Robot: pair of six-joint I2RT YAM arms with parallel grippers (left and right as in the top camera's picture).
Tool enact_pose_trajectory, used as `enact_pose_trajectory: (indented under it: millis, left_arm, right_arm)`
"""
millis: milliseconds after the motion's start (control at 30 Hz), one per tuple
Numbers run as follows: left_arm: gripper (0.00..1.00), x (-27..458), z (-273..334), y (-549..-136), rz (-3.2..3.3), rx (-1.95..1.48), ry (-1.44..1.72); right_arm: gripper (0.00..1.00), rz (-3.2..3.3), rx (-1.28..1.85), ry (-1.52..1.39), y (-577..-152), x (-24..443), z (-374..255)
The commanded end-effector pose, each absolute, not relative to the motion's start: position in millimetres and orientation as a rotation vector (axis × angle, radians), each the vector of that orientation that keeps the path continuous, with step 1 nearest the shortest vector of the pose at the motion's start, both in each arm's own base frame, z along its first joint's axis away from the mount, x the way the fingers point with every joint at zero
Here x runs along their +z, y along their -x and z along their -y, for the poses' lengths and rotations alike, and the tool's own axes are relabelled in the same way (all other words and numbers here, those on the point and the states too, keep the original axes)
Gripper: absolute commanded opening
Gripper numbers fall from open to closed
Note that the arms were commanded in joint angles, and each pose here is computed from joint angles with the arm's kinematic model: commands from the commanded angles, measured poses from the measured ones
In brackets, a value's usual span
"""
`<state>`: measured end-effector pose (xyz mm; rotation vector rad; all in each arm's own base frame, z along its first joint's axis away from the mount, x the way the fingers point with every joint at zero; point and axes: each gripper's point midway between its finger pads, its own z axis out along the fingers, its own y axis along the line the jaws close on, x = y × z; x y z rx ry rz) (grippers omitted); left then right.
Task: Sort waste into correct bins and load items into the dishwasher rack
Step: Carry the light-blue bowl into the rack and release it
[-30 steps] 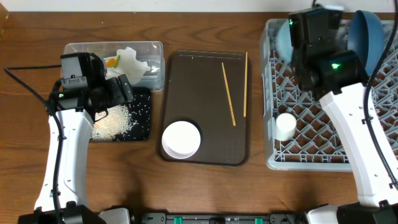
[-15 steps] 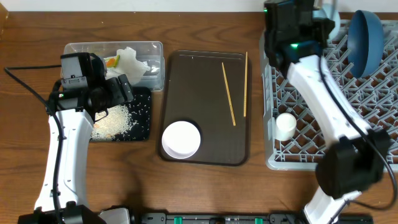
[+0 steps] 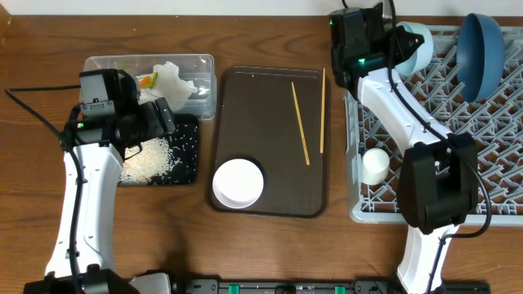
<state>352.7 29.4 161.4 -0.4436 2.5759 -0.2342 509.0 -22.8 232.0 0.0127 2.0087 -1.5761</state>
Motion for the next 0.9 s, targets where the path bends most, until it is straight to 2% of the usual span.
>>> enact_pose_trajectory:
  millis: [0, 433, 867]
  left_arm:
    - [0.93, 162, -32, -354, -2.576, -0.216, 0.434]
    - [0.93, 162, -32, -354, -2.576, -0.216, 0.434]
    - [0.93, 162, -32, -354, -2.576, -0.216, 0.434]
  right_arm:
    - [0.01, -2.017, -1.634, -0.071, -506, 236, 52]
    - [0.01, -2.092, -1.516, -0.015, -521, 220, 71]
    - [0.01, -2.12, -1.58, 0.094, -536, 183, 66]
